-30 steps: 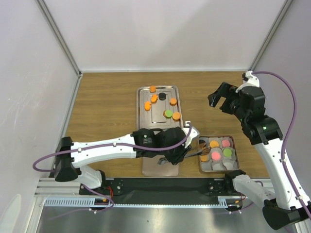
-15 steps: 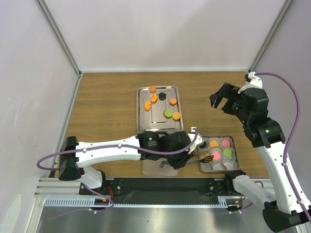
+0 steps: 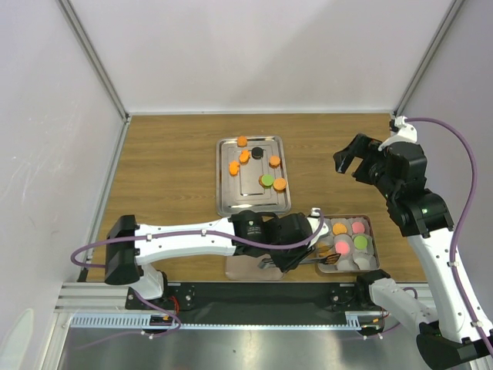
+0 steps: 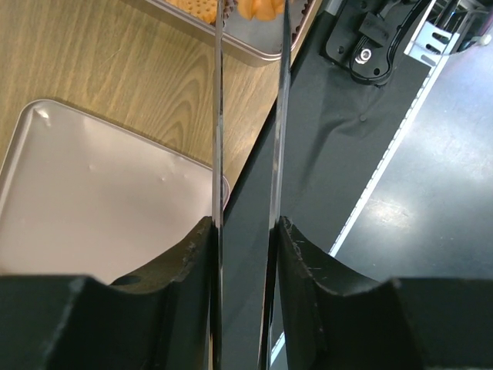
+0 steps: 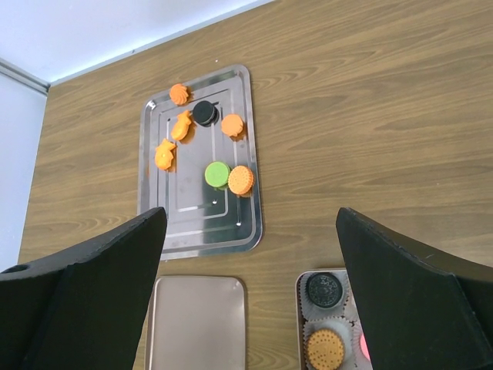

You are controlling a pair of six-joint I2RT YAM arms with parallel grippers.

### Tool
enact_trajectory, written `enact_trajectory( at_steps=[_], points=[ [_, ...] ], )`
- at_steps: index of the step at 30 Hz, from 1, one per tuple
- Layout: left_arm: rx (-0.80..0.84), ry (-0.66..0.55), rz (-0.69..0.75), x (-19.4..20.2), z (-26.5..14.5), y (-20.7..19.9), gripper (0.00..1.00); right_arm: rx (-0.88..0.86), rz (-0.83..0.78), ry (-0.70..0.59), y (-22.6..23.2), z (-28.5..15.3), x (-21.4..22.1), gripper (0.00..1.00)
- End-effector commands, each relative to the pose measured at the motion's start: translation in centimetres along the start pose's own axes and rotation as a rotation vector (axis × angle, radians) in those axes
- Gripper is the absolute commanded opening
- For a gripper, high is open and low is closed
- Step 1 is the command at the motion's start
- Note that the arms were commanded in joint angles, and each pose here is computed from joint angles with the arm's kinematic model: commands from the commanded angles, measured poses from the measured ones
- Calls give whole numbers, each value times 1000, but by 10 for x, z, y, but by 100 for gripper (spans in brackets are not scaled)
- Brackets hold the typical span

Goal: Pack the cookies

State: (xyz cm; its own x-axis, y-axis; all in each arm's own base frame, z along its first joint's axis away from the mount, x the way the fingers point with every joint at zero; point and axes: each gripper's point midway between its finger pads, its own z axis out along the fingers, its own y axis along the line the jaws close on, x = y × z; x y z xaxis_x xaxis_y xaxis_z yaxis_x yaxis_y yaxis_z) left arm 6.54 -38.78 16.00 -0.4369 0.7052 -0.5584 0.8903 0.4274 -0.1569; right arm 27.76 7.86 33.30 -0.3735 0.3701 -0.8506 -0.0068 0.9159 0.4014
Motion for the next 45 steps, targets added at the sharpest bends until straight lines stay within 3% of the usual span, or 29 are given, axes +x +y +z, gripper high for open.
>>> enact_trajectory(
  at_steps=[1,45],
  points=[
    [32,-48,35,-19,-5,-10,40,-2,-12,-38,0,-4,-8,100],
    [30,-45,34,-18,-6,-12,46,13,-17,-47,-5,-6,-8,100]
  ],
)
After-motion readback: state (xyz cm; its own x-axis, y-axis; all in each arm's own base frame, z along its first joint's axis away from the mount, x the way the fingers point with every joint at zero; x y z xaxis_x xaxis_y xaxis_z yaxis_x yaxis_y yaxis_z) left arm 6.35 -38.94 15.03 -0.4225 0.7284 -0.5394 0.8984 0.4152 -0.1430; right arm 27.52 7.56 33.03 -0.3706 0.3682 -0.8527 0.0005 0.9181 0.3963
